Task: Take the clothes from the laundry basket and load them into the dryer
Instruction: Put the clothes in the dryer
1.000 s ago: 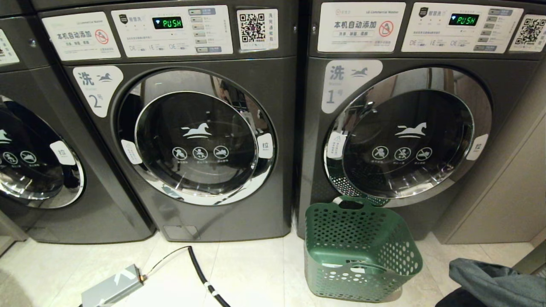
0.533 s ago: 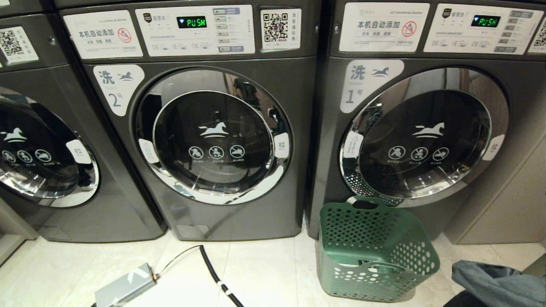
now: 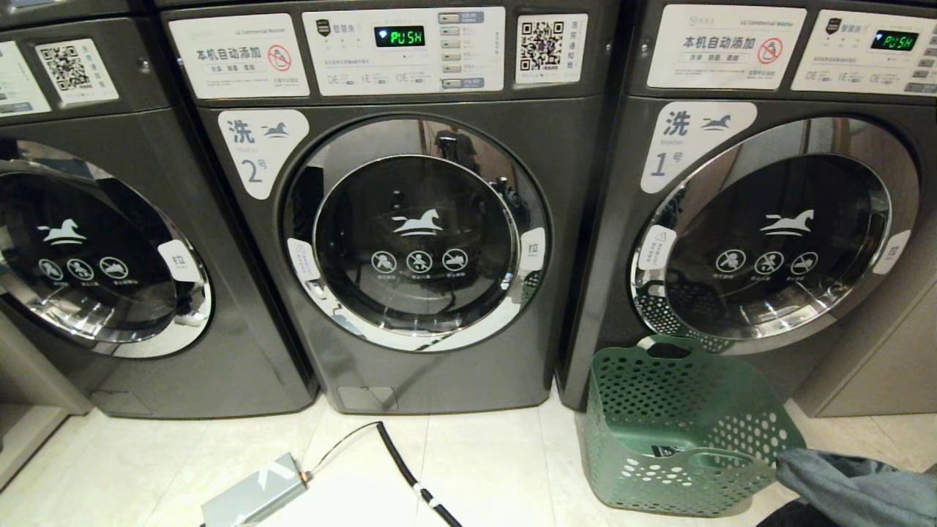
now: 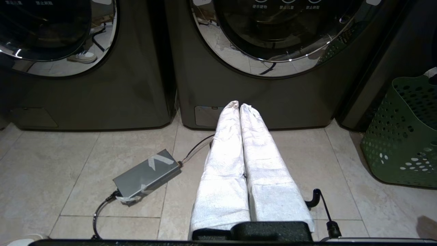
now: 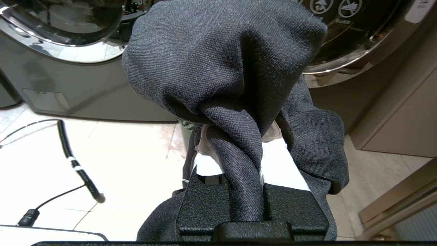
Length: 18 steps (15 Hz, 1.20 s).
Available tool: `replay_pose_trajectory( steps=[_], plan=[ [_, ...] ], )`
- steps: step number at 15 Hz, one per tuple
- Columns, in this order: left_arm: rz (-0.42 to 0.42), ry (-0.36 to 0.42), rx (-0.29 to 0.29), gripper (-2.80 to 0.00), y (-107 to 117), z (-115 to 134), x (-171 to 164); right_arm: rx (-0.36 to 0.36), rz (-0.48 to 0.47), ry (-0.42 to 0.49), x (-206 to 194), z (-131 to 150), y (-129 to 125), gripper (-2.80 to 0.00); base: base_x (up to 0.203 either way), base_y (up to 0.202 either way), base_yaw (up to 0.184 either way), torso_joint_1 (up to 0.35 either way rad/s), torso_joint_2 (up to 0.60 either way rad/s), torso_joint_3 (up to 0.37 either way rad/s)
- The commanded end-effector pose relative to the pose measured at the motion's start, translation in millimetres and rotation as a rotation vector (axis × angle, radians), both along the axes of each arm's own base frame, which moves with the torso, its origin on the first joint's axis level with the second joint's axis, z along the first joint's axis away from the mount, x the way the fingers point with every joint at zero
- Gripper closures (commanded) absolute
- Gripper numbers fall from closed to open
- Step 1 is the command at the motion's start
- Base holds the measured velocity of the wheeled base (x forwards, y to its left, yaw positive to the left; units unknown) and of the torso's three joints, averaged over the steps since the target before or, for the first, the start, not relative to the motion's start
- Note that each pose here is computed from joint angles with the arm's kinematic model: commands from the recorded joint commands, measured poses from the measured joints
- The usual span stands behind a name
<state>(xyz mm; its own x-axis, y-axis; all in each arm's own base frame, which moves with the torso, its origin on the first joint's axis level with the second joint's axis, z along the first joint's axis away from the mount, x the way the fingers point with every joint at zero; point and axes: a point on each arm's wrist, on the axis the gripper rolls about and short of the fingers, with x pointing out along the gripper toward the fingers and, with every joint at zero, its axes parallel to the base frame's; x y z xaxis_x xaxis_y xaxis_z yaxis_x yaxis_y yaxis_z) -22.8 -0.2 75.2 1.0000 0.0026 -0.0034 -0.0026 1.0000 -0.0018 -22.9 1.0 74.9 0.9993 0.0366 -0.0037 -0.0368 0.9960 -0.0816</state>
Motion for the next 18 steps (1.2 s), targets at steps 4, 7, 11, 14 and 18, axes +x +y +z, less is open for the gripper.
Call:
replay_pose_trajectory(
  steps=[4, 7, 11, 14, 18],
  plan=[
    [0.001, -0.002, -0.001, 0.00, 0.0, 0.0, -0.1, 0.001, 0.000, 0.001, 0.1, 0.1, 0.0, 0.00, 0.000, 0.197, 0.000, 0.004, 0.01, 0.003],
    [0.001, -0.002, 0.000, 0.00, 0.0, 0.0, -0.1, 0.001, 0.000, 0.001, 0.1, 0.1, 0.0, 0.00, 0.000, 0.194, 0.000, 0.006, 0.00, 0.002],
    [0.001, -0.001, 0.000, 0.00, 0.0, -0.3, -0.1, -0.001, 0.000, 0.001, 0.1, 0.1, 0.0, 0.00, 0.000, 0.194, -0.002, 0.001, 0.00, 0.002],
    [0.001, 0.001, 0.000, 0.00, 0.0, -0.6, 0.0, 0.001, 0.000, 0.001, 0.1, 0.1, 0.0, 0.00, 0.000, 0.086, 0.000, 0.001, 0.00, 0.001],
    [-0.001, 0.001, 0.002, 0.00, 0.0, -0.2, 0.0, 0.001, 0.000, 0.001, 0.1, 0.1, 0.0, 0.00, 0.000, 0.000, 0.000, 0.000, 0.00, 0.000]
  ],
)
